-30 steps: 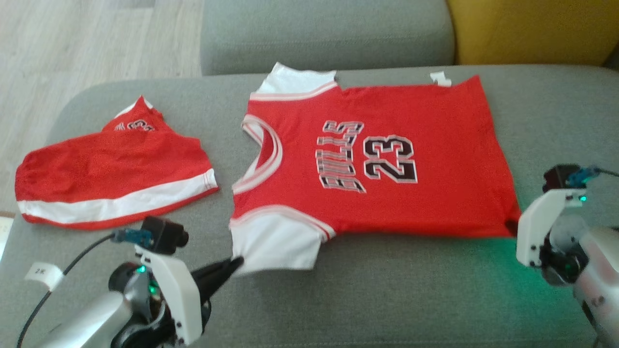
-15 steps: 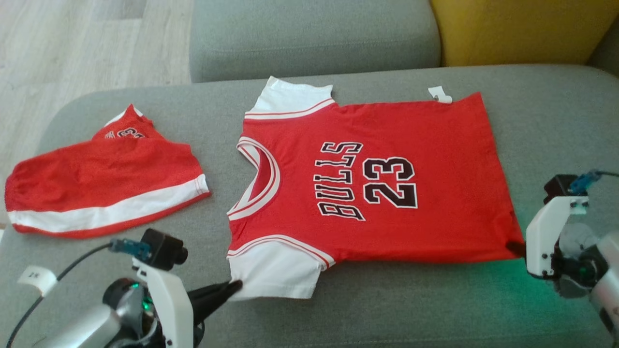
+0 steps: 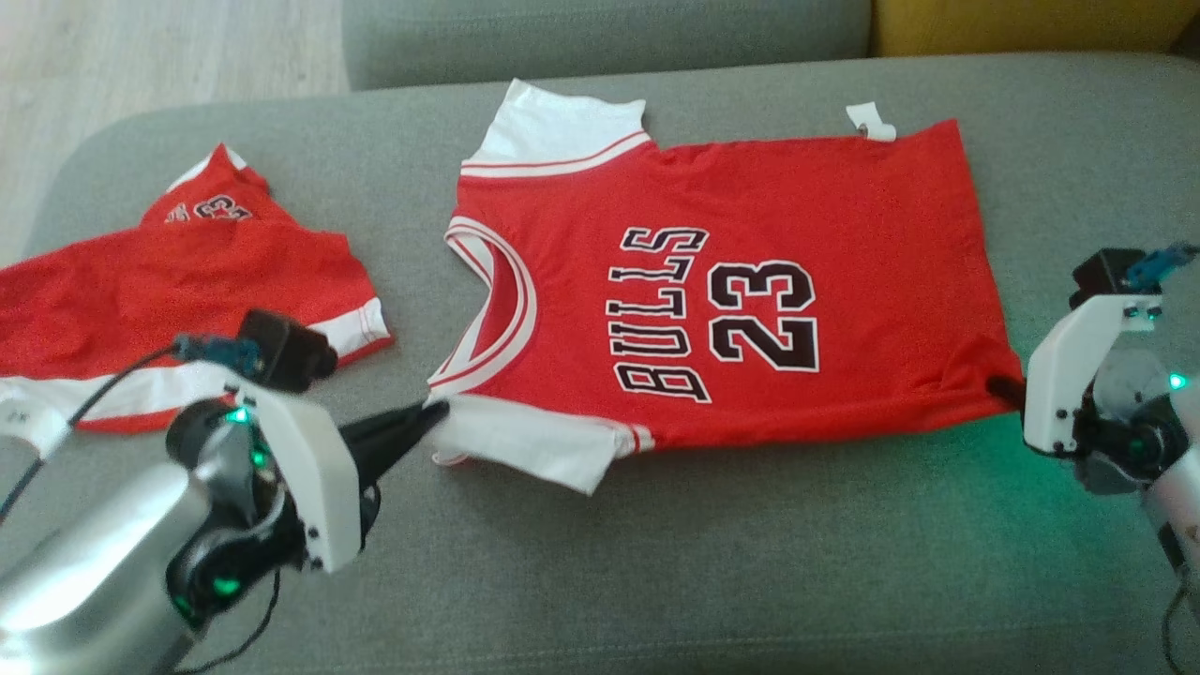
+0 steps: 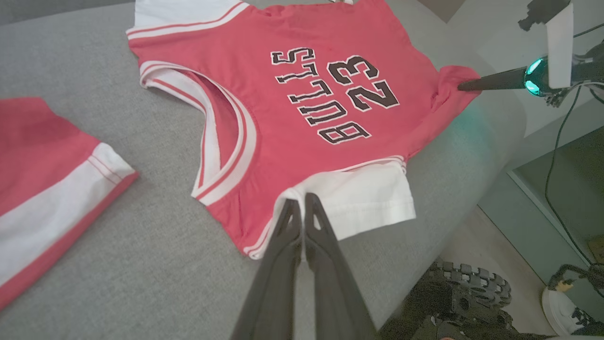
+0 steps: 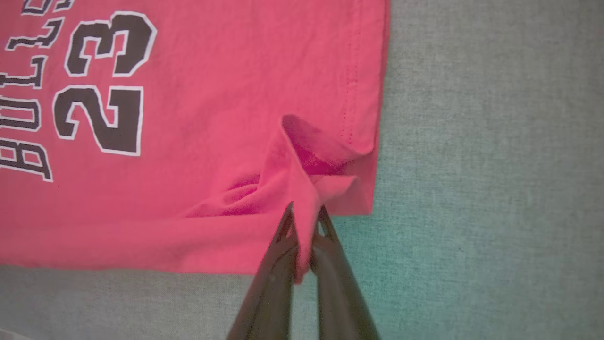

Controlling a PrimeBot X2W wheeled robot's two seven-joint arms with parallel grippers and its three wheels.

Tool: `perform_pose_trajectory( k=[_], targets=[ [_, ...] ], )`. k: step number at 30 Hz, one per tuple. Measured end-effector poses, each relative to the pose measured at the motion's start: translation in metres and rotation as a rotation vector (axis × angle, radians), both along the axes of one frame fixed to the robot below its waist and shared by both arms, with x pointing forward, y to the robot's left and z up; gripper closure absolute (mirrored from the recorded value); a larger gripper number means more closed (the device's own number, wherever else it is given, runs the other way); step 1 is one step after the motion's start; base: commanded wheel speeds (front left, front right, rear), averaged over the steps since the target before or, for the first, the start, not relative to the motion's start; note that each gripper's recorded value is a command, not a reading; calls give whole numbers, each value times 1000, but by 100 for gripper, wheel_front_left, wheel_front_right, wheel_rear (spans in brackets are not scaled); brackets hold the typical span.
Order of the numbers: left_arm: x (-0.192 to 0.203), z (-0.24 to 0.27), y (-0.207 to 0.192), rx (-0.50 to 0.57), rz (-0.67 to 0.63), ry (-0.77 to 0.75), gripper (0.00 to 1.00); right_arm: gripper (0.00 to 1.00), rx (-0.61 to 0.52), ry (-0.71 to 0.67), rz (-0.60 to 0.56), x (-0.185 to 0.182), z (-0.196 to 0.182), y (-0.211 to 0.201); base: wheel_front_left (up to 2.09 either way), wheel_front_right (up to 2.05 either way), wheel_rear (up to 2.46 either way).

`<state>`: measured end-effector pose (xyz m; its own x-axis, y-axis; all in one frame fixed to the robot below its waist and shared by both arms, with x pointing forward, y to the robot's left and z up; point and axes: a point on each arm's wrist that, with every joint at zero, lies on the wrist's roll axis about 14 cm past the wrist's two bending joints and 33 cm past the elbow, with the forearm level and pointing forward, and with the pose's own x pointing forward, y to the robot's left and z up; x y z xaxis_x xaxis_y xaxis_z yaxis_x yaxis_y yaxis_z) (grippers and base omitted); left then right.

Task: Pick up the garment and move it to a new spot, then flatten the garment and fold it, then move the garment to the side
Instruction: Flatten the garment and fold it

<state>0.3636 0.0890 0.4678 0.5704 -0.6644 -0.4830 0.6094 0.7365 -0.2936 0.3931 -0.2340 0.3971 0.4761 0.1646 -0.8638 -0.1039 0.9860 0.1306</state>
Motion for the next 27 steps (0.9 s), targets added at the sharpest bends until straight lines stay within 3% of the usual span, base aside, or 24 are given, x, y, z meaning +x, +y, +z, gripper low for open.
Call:
perform_pose_trajectory(
  k=[21, 22, 23, 25, 27],
  targets=[
    [95, 1, -11, 77, -23, -116, 100, 100, -14, 24, -49, 50, -19, 9, 0, 0, 0],
    [97, -1, -11, 83, -25, -118, 100, 64, -17, 7, -51, 54, -18, 8, 0, 0, 0],
    [101, -2, -11, 88, -22, -121, 100, 0, -22, -19, -55, 59, -16, 7, 0, 0, 0],
    [110, -4, -6, 105, -7, -149, 0, 0, -18, -78, -69, 70, -10, 6, 0, 0, 0],
    [122, -3, -3, 107, 15, -184, 0, 0, -5, -190, -88, 87, 3, 6, 0, 0, 0]
  ],
)
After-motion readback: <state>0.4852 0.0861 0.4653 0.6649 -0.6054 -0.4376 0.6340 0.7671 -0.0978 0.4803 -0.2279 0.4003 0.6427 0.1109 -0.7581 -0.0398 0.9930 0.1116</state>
